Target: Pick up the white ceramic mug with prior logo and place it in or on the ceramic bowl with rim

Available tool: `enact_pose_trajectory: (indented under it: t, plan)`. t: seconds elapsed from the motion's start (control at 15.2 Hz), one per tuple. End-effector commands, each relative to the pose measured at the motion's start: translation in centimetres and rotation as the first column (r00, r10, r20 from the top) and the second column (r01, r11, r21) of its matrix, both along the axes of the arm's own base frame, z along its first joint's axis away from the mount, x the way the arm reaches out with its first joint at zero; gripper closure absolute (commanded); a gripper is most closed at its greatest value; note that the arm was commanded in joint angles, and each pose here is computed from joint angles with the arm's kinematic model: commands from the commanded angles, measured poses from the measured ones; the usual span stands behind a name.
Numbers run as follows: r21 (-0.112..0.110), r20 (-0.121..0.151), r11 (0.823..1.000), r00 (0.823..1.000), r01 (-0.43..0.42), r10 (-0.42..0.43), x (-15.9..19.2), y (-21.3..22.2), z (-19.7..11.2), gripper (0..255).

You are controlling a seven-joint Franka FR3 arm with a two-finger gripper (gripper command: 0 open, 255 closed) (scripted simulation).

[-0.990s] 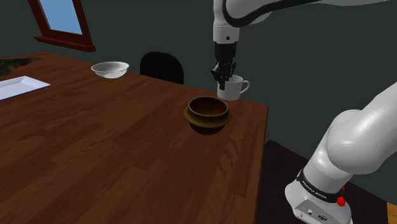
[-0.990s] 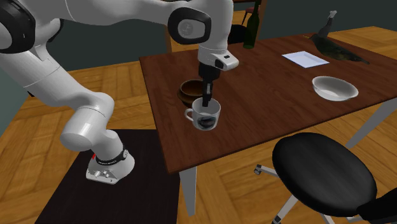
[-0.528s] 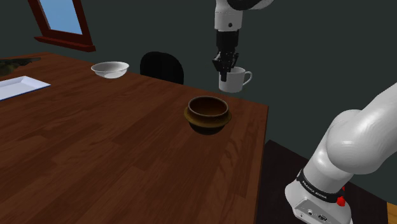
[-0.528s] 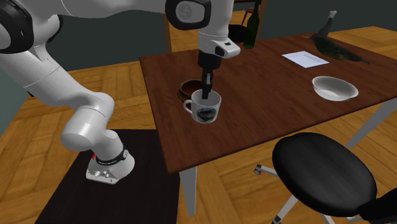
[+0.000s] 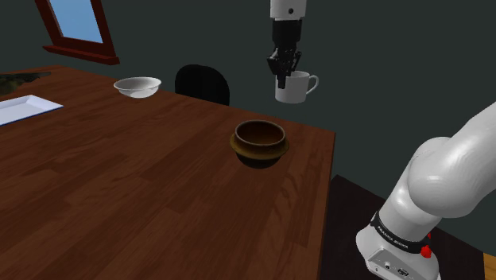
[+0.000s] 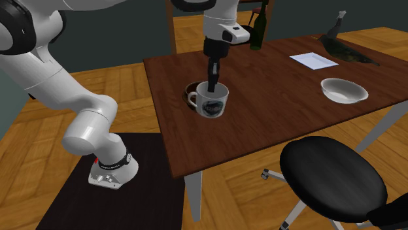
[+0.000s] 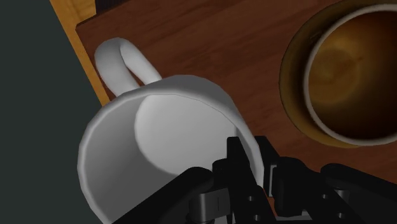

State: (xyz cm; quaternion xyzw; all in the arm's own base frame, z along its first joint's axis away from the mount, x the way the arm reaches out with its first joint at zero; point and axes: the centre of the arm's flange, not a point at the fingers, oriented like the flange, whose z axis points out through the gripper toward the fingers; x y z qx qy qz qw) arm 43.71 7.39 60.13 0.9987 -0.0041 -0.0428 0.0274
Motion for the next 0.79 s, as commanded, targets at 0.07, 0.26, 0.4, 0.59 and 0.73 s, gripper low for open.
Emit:
enact_pose_trajectory:
  t: [0.07,0.26,0.4,0.59,0.73]
  plan:
    - [0.0,0.0,1.0,1.0,0.0,0.0,0.1,0.0,1.6,255]
    - [0.0,0.0,1.0,1.0,0.0,0.0,0.1,0.0,3.2,255]
    - [0.0,0.0,1.0,1.0,0.0,0.0,-0.3,1.3,3.6,255]
    - [0.0,0.0,1.0,1.0,0.0,0.0,-1.6,5.0,4.1,255]
    - [0.0,0.0,1.0,1.0,0.0,0.0,-2.4,7.5,4.4,255]
